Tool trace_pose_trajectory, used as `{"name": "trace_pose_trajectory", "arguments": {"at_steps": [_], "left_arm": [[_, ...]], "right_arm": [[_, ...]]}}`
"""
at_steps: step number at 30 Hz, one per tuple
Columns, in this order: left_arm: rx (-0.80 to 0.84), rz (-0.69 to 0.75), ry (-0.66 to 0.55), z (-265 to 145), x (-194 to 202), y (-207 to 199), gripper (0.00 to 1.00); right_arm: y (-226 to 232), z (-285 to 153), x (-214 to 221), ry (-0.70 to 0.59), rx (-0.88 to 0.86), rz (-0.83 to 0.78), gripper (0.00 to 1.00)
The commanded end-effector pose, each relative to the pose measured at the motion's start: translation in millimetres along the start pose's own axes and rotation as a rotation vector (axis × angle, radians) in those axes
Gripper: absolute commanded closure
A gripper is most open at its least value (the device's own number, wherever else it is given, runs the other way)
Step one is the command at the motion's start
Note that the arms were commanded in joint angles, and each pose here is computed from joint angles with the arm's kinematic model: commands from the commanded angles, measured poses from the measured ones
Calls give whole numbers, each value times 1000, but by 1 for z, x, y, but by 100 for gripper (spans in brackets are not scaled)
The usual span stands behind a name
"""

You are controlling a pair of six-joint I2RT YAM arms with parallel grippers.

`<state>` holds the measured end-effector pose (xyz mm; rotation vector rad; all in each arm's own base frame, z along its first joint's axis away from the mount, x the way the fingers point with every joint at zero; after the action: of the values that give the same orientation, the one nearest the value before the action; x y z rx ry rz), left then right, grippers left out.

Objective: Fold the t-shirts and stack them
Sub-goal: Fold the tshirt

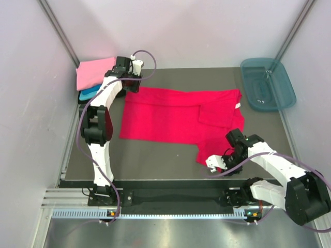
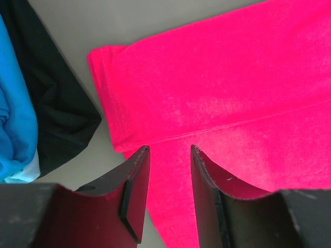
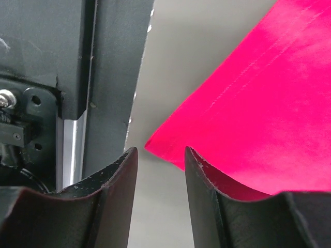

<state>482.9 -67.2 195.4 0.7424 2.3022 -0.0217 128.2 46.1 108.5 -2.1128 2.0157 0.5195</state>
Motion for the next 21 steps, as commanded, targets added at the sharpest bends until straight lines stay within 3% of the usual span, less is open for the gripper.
{"name": "trace_pose_trajectory", "arguments": {"at_steps": [1,10,13,14,16,21], "left_arm": [[-34,13,-47,-11,-13,5,58],[-44,17,-34,-9,-10,6,58],[-46,9,-26,-12,-8,6,58],[-43,3,-26,-15,-8,6,59],[-40,-25,-4,-27,0,8,59],[64,-300,52,-65,50,4,60]], "right_arm": [[1,6,-1,2,-30,-36,58],[-3,15,1,21,-38,-37,59],[-5,17,0,28,-33,-32,72],[-4,18,1,35,-36,-27,86],[-5,16,1,38,-25,-12,95],[-3,4,0,34,70,-6,100]]}}
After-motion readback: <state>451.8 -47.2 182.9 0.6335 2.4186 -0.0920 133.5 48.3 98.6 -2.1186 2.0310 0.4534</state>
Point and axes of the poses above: each gripper's point midway between its finger pads, its own z axis out along the fingers, its own y axis along the line the jaws close on, x = y × z, the point moved 9 cm from there along -z, back along the fingers, and after that the axes turned 12 degrees about z, right-handed, at the moved point
